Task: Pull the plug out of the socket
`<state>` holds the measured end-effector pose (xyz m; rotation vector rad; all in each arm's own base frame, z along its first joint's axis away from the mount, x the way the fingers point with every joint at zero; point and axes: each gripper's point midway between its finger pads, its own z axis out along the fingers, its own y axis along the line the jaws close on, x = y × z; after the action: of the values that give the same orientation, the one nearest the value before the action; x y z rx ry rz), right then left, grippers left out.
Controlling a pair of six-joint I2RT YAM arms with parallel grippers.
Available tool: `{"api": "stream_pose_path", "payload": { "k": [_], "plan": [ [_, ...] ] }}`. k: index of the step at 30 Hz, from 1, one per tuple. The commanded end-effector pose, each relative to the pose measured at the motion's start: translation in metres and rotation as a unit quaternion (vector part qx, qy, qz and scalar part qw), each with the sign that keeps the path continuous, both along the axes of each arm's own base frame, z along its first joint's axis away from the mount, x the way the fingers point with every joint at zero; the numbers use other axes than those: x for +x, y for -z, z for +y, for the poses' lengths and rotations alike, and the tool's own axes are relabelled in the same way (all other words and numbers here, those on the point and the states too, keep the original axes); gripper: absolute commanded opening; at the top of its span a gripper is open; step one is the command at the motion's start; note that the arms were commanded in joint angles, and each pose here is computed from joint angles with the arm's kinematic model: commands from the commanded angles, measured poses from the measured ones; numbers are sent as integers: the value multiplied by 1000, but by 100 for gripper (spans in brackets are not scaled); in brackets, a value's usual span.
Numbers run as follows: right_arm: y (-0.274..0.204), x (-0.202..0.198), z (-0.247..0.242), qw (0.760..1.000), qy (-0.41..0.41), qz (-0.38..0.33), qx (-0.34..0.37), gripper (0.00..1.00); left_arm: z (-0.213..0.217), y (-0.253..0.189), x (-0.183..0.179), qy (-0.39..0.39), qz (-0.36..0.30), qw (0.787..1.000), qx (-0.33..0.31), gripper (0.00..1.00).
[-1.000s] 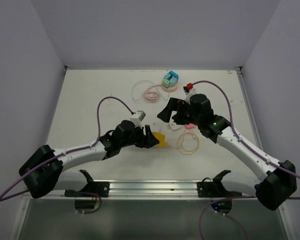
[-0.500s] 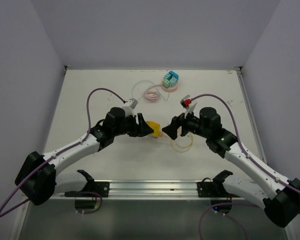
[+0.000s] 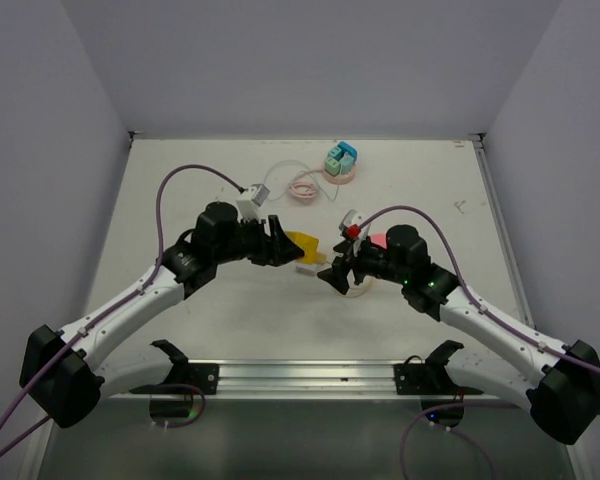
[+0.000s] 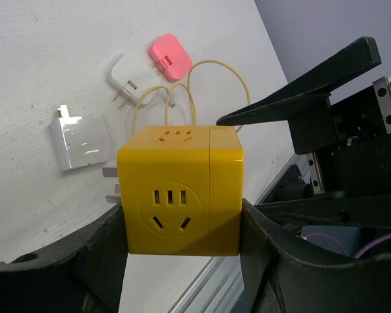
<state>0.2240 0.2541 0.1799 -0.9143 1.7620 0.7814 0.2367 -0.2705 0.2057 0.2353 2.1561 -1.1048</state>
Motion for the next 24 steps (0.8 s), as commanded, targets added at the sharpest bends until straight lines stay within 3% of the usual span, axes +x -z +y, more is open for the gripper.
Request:
{"api": "stream_pose_path", "payload": {
  "k": [1, 7, 24],
  "plan": [
    [-15, 7, 11, 997, -22, -72, 9, 80, -4, -41, -5, 31, -36, 998, -34, 0],
    [-12, 13, 20, 994, -38, -104, -7, 78, -1, -43, -8, 39, -18, 998, -42, 0],
    [-10, 14, 46, 989, -73, -128, -13, 55, -7, -49, -13, 65, 10, 995, -73, 0]
  ]
}}
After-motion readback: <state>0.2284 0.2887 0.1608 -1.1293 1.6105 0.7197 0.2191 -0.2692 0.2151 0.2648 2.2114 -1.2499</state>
